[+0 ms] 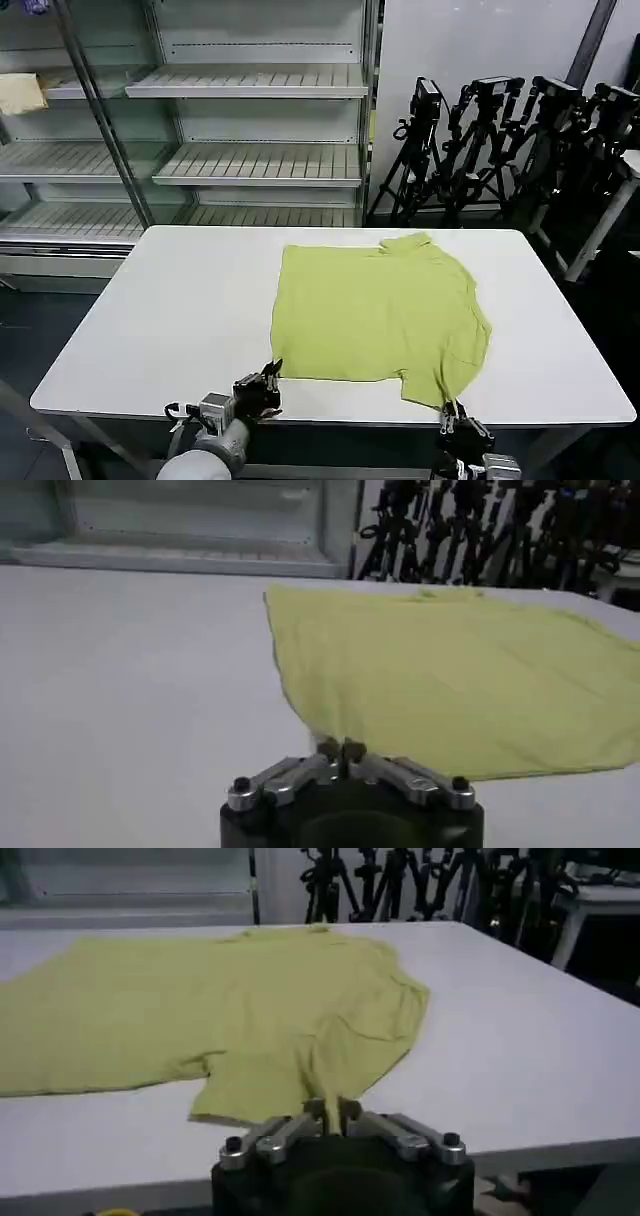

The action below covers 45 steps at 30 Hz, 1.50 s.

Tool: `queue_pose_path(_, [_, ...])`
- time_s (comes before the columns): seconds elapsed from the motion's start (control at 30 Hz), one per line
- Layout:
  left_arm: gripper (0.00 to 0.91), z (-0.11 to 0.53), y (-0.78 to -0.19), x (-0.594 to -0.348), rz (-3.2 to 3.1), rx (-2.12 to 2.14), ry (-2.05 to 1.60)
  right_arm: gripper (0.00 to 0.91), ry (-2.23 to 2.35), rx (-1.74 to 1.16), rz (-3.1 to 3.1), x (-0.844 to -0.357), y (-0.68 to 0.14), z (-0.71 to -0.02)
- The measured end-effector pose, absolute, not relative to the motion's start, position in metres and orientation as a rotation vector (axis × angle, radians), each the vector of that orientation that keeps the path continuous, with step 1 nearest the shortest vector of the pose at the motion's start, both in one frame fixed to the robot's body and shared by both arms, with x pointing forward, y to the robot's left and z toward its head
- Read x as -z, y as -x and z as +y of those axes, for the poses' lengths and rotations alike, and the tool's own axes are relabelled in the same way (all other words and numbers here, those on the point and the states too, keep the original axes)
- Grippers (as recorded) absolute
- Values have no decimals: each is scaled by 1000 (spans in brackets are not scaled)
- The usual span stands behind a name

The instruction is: Fold and organize the clothes.

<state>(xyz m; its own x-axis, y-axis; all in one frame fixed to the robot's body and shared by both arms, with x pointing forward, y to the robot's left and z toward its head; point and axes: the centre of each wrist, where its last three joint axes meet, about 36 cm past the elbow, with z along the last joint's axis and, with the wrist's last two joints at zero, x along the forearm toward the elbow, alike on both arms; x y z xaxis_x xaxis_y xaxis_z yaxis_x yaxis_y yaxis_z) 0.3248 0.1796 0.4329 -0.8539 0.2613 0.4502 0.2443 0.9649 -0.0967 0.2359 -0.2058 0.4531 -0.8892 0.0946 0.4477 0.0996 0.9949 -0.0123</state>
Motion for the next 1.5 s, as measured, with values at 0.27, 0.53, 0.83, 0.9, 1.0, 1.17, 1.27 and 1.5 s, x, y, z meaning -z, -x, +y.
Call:
queue_pose_path(0.27, [20,185,-312,-446,-2646,-88,373,0,123,7,-2734,-475,-224,-210])
queue_pose_path(0.53, [20,200,-294,-476,-2687,-202,344,0,122,11,-2822,-498,-221,-220])
queue_pose_path(0.83, [20,222,-298,-500,-2742,-254,335,0,76,12,-2912,-503,-245,-229])
queue_pose_path(0.9, [30,224,-303,-502,-2755,-255,344,0,61,7,-2923,-500,-255,-232])
queue_pose_path(1.0, [30,225,-310,-501,-2769,-259,355,0,39,-1,-2934,-497,-269,-235])
queue_pose_path(1.17, [30,223,-327,-494,-2774,-237,367,0,12,-19,-2941,-491,-295,-242])
queue_pose_path(1.27, [30,220,-338,-490,-2778,-216,375,0,5,-36,-2937,-487,-310,-246])
queue_pose_path(1.5, [30,211,-363,-476,-2782,-165,377,0,-2,-72,-2921,-479,-339,-252])
